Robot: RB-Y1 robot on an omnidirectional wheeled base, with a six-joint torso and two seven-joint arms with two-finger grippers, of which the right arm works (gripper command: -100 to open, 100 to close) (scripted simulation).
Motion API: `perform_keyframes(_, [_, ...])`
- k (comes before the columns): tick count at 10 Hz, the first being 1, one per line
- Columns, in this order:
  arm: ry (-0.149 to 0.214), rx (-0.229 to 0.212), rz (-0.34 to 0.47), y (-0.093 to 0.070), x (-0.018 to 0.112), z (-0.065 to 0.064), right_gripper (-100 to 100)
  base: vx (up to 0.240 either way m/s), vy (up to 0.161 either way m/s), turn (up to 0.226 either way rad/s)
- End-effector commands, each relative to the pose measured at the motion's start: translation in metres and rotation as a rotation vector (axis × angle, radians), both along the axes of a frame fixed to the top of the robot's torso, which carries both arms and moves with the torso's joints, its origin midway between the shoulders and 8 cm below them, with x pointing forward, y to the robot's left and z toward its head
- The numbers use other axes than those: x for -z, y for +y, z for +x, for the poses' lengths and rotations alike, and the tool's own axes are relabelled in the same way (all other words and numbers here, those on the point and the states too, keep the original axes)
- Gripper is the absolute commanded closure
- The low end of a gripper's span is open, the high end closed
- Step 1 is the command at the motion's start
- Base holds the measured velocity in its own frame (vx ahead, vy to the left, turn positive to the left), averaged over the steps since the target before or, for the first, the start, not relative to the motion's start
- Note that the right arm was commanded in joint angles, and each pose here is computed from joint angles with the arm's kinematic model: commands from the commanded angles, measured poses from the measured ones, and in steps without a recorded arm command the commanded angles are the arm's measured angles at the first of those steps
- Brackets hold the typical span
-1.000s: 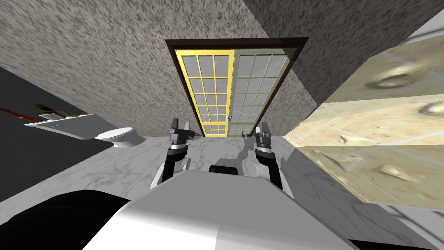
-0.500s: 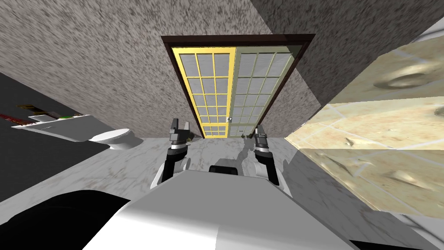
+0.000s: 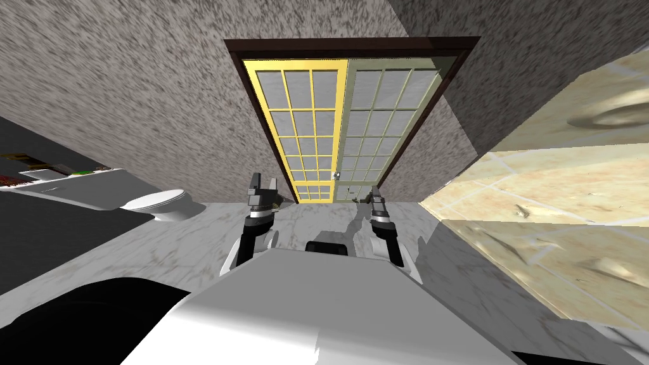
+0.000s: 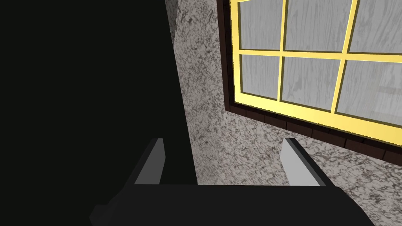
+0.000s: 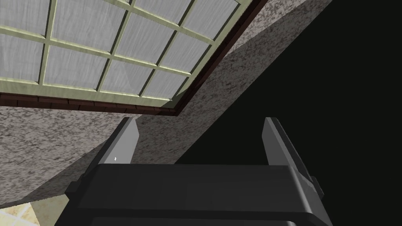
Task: Pull the door open
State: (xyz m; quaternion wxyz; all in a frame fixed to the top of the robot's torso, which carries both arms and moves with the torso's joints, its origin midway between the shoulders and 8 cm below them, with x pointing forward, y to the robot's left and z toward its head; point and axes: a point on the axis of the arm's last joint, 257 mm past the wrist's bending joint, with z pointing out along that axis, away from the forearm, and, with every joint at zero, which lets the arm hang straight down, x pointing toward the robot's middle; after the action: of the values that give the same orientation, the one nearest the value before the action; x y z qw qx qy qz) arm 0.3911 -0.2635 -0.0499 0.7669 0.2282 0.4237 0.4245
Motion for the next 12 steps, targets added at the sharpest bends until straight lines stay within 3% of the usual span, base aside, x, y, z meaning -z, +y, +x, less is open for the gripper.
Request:
perform_keyframes(1, [0.013,0.016,-0.033,-0.003,0.010,0.002,-100,0.097,0.017,-0.001])
perform_keyframes(2, [0.031,0.036,-0.074,-0.006,0.022,0.006,-100,0.131,0.001,-0.007])
perform_keyframes(12, [0.128,0.135,-0.296,-0.027,0.090,0.024,-100,0.105,0.029,-0.001])
